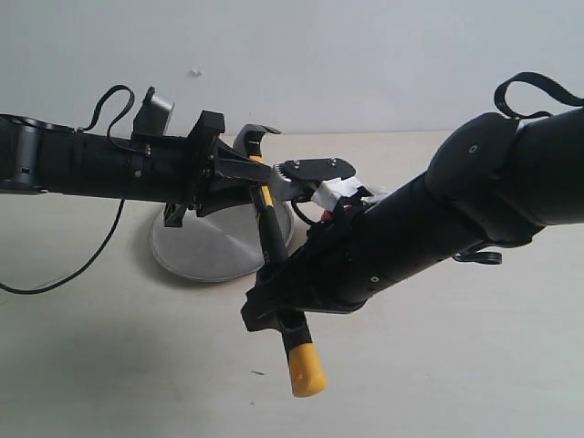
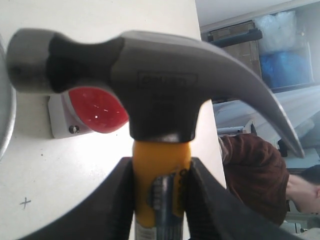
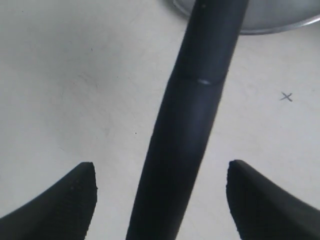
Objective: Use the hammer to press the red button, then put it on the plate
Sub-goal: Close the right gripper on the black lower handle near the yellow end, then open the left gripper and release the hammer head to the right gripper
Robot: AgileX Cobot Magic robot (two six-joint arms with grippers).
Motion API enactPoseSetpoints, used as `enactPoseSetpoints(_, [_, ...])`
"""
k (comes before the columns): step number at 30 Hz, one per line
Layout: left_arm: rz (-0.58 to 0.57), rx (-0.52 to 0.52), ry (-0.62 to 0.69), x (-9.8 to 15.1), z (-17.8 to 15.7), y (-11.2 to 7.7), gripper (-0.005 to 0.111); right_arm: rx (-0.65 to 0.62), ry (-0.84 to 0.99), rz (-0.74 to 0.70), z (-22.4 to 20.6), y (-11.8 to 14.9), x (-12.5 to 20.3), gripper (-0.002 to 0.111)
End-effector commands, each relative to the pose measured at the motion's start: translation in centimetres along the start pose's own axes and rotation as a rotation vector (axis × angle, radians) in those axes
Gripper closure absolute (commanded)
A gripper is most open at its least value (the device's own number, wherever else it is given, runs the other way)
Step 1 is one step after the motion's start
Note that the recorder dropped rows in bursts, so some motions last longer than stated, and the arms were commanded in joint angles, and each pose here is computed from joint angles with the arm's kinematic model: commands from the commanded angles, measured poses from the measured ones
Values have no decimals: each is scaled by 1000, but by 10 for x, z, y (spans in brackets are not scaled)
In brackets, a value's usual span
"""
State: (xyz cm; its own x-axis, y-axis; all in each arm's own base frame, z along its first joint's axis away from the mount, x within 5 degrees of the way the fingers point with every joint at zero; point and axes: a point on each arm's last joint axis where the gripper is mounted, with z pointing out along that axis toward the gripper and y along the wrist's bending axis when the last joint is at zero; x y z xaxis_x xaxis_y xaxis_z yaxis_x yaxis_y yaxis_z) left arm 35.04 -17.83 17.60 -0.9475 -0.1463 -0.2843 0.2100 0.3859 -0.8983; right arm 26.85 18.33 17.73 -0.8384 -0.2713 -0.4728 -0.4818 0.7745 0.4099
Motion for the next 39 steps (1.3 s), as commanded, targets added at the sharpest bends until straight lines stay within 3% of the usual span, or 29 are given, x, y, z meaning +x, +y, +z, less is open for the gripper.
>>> enactPoseSetpoints(1, [-13, 81, -17, -5, -3, -13, 107, -19, 35, 0, 9, -1, 0, 39])
enactPoseSetpoints(8, [-16, 82, -16, -5, -3, -13, 107, -9, 41, -6, 11, -2, 0, 47])
enactPoseSetpoints(14, [-16, 82, -16, -5, -3, -13, 107, -9, 41, -6, 11, -2, 0, 64])
enactPoseSetpoints(24, [-16, 82, -16, -5, -3, -13, 107, -12, 45, -59, 11, -2, 1, 108])
enactPoseSetpoints(39, [41, 87, -16, -4, -3, -14, 107, -16, 46, -56, 11, -2, 1, 108])
